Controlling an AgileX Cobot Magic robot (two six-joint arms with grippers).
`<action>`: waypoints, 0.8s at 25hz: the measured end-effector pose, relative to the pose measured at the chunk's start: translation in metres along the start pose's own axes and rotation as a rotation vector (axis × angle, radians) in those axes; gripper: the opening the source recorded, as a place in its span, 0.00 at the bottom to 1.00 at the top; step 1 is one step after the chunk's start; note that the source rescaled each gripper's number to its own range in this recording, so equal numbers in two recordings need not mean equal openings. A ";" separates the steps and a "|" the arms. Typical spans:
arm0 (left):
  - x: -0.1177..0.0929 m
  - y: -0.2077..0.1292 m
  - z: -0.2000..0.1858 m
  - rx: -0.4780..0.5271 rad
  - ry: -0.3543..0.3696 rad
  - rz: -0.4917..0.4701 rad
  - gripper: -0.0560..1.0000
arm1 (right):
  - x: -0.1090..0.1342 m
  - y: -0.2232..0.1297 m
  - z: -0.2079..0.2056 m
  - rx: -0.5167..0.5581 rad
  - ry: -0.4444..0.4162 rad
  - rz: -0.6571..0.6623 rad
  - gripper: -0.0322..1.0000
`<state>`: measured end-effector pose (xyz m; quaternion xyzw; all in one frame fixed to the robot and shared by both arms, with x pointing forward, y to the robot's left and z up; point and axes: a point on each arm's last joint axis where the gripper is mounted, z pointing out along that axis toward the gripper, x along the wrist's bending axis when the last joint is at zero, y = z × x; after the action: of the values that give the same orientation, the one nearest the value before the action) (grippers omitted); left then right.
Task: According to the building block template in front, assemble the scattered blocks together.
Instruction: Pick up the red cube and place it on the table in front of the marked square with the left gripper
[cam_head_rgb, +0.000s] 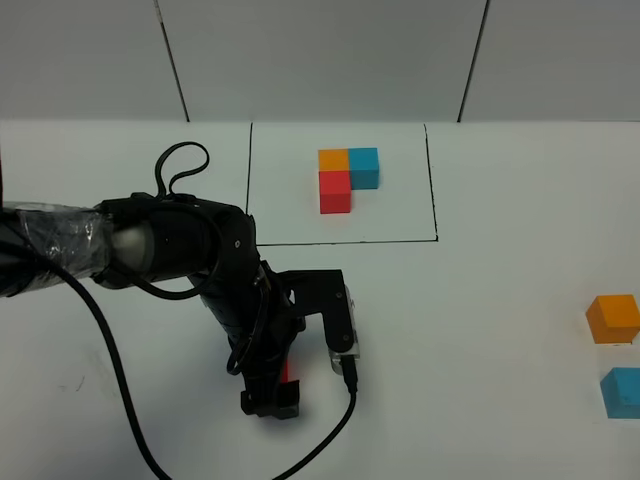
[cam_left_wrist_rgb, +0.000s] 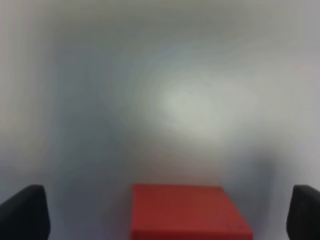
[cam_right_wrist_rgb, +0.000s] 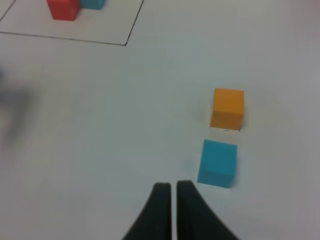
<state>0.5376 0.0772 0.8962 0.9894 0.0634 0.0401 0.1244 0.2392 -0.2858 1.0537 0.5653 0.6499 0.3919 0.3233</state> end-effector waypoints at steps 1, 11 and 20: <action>0.000 0.001 -0.002 -0.003 0.004 0.001 0.99 | 0.000 0.000 0.000 0.000 0.000 0.000 0.03; -0.001 0.004 -0.031 -0.018 0.034 0.027 0.98 | 0.000 0.000 0.000 0.000 0.000 0.000 0.03; -0.005 0.006 -0.065 -0.047 0.073 0.024 0.95 | 0.000 0.000 0.000 0.000 0.000 0.000 0.03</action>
<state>0.5270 0.0862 0.9605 0.9848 0.0550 0.0791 0.1446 0.2392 -0.2858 1.0537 0.5653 0.6499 0.3919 0.3233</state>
